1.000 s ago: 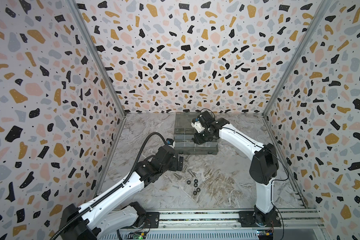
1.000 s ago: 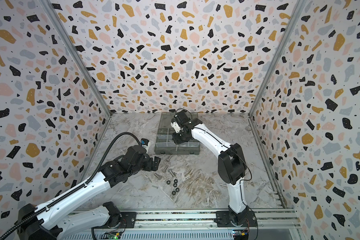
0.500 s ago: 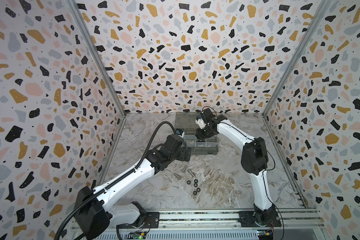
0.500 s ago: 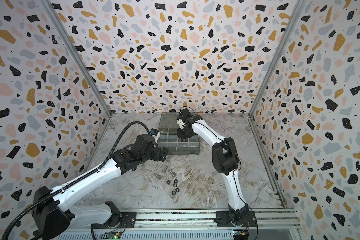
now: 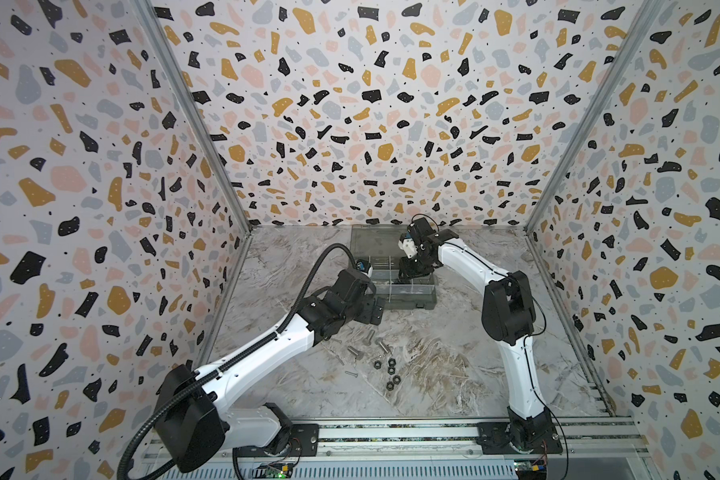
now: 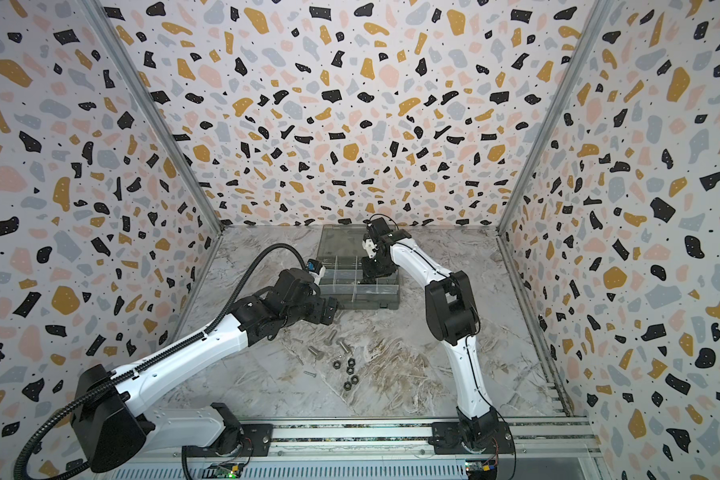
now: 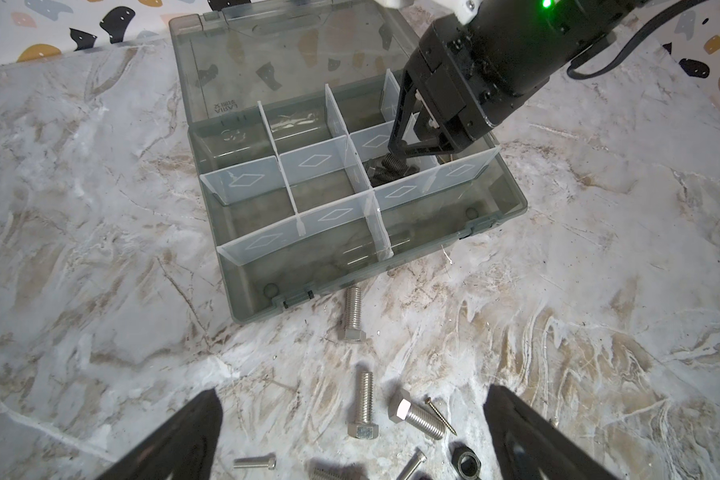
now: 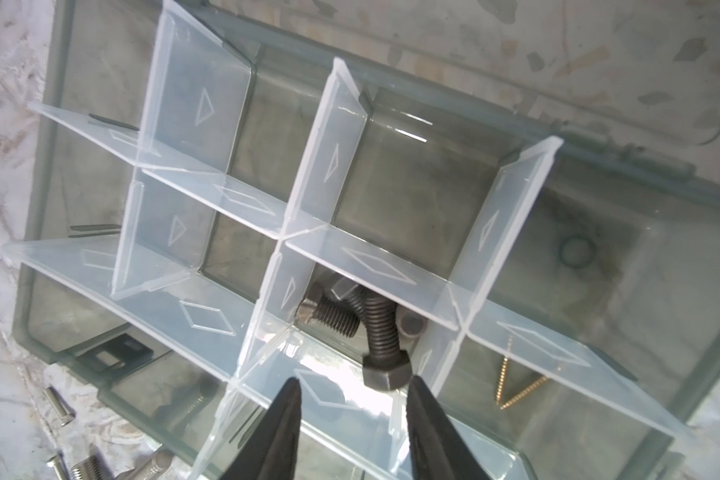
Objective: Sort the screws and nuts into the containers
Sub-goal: 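Carry the black bolt over the organizer and release it into the compartment, then lower the right gripper to the pile and grasp a silver hex bolt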
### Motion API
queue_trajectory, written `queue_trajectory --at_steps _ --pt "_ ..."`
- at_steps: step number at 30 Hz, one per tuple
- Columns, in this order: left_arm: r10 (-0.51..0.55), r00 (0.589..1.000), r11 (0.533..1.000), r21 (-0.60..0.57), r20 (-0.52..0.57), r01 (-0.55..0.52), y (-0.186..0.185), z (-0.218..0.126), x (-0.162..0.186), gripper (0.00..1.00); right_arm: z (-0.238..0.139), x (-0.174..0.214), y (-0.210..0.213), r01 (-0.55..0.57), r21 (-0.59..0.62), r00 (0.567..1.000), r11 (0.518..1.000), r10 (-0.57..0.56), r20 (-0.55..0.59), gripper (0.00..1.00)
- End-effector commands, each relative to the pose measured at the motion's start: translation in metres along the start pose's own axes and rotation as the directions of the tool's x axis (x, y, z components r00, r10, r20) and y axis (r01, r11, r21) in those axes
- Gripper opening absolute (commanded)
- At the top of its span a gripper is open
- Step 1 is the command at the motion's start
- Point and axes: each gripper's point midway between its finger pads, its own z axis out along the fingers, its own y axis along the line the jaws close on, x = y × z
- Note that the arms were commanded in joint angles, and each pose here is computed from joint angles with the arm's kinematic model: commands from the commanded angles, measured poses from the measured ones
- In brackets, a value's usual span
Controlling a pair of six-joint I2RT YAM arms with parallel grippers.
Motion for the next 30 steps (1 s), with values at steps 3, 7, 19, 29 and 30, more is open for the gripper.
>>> queue_trajectory --at_steps 3,7,19,29,30 --pt "0.003 0.999 1.0 0.017 0.034 -0.004 -0.003 -0.003 -0.013 1.0 -0.068 -0.008 0.019 0.032 0.001 0.996 0.999 -0.032 0.088 0.44" --pt "-0.008 1.0 1.0 0.029 0.028 0.007 -0.003 -0.004 -0.008 1.0 -0.08 0.018 0.033 0.06 0.01 0.996 0.998 -0.06 0.066 0.34" --pt "-0.104 0.995 0.994 0.043 0.001 0.104 0.009 -0.018 0.04 1.0 -0.059 0.118 0.081 0.128 -0.014 0.989 0.992 -0.129 -0.067 0.22" --pt "-0.196 0.98 0.981 0.028 0.041 0.194 0.026 -0.047 0.062 1.0 -0.032 0.154 0.129 0.217 -0.071 0.966 0.974 -0.224 -0.13 0.33" --pt "-0.202 0.978 0.979 0.025 0.043 0.201 0.027 -0.049 0.063 1.0 -0.028 0.156 0.131 0.221 -0.073 0.963 0.972 -0.23 -0.139 0.34"
